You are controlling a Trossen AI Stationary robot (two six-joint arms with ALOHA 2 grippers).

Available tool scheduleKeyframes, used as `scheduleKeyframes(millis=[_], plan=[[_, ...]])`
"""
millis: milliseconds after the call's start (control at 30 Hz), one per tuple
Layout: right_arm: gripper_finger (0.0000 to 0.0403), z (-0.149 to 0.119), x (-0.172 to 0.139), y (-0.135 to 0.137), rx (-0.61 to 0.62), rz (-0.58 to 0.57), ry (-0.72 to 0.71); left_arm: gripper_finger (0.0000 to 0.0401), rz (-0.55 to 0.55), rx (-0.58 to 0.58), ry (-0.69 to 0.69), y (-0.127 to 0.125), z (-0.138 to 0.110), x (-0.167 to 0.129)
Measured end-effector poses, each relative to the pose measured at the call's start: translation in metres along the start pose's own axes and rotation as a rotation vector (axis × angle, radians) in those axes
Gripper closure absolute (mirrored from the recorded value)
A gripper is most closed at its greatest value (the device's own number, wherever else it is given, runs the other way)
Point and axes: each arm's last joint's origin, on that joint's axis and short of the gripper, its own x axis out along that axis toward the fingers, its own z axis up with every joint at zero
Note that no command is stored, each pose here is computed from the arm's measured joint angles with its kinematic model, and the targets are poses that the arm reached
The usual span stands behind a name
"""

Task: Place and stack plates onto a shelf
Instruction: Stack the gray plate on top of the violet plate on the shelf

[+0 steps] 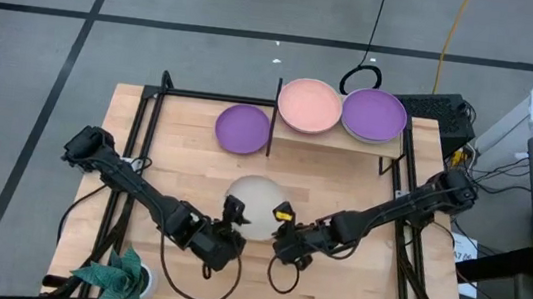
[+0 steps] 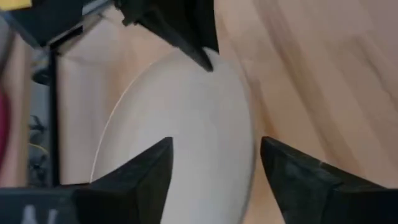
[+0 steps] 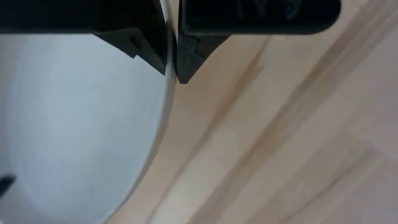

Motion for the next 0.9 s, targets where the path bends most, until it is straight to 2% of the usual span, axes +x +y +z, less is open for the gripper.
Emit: scheduleKeyframes(millis=[100, 333, 533, 900], plan=[[0.0401, -0.003, -0.013, -0.004, 0.037, 0.005, 0.015, 0.0139, 0.045, 0.018, -0.031, -0.002, 0.003, -0.002], [0.0401, -0.01, -0.05, -0.013, 0.102, 0.015, 0.043, 0.0135, 0.187, -0.013, -0.059, -0.007, 0.007, -0.008], [0.0401, -0.015, -0.078, -0.022, 0.142, 0.005, 0.023, 0.0135, 0.189, -0.111, -0.065, -0.007, 0.006, -0.008], [0.0401, -0.009, -0.12, -0.046, 0.112, -0.158, 0.057, 0.0135, 0.191, -0.158, -0.066, -0.006, 0.006, -0.007]])
